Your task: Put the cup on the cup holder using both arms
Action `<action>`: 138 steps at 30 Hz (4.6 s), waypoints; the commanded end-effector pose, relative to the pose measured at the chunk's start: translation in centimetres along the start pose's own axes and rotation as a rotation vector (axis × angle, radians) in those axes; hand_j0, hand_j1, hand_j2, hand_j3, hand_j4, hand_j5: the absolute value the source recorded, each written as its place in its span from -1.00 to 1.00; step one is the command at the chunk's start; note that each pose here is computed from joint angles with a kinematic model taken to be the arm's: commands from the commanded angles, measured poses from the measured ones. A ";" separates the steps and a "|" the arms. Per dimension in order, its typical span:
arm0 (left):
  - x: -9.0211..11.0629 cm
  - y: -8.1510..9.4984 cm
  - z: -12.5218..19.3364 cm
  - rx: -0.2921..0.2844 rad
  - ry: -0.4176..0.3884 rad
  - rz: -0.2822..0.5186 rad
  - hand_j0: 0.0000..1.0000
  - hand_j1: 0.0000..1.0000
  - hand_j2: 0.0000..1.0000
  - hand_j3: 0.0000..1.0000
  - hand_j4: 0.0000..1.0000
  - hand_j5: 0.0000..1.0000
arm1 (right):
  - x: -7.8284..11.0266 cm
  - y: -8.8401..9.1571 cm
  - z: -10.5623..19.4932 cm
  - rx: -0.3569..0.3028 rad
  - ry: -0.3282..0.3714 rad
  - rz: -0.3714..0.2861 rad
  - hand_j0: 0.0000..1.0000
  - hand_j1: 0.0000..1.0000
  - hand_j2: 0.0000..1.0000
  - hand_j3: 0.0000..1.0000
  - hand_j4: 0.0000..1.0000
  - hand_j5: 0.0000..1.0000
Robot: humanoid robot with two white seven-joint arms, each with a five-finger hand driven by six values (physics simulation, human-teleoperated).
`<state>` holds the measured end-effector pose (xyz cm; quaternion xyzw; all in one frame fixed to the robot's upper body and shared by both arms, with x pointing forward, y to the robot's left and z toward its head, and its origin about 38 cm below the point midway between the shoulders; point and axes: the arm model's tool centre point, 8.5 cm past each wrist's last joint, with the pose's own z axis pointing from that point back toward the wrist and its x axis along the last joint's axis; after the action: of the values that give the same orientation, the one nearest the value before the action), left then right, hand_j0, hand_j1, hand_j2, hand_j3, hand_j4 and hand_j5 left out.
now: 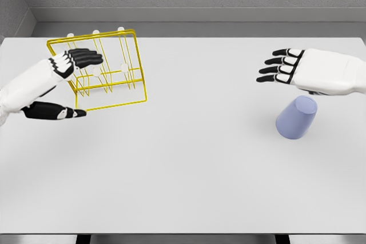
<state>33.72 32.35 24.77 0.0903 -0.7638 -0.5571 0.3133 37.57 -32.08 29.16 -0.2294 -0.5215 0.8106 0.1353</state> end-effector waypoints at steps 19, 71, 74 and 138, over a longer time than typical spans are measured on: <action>0.3 -2.2 -0.8 0.011 -0.021 0.066 1.00 1.00 1.00 1.00 1.00 1.00 | -2.5 5.7 0.3 0.141 0.085 -0.059 1.00 1.00 1.00 1.00 1.00 1.00; -0.8 -13.2 0.4 -0.095 0.328 0.869 1.00 1.00 1.00 1.00 1.00 1.00 | 0.2 8.8 -0.4 0.277 0.012 -0.006 0.20 0.20 0.20 0.20 0.20 0.20; -1.2 -13.1 0.1 -0.094 0.368 0.898 1.00 1.00 1.00 1.00 1.00 1.00 | 0.1 8.6 -0.4 0.273 0.014 -0.003 0.12 0.12 0.12 0.12 0.12 0.12; -1.5 -13.2 -1.4 -0.063 0.410 1.055 1.00 1.00 1.00 1.00 1.00 1.00 | 8.6 -2.2 -15.3 -0.056 -0.297 0.087 -0.10 -0.10 -0.10 -0.10 -0.10 -0.10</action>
<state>32.96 27.20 12.46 -0.2064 -0.6121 -0.3191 0.6935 38.17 -15.97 23.94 -0.1410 -0.5418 0.8284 0.0184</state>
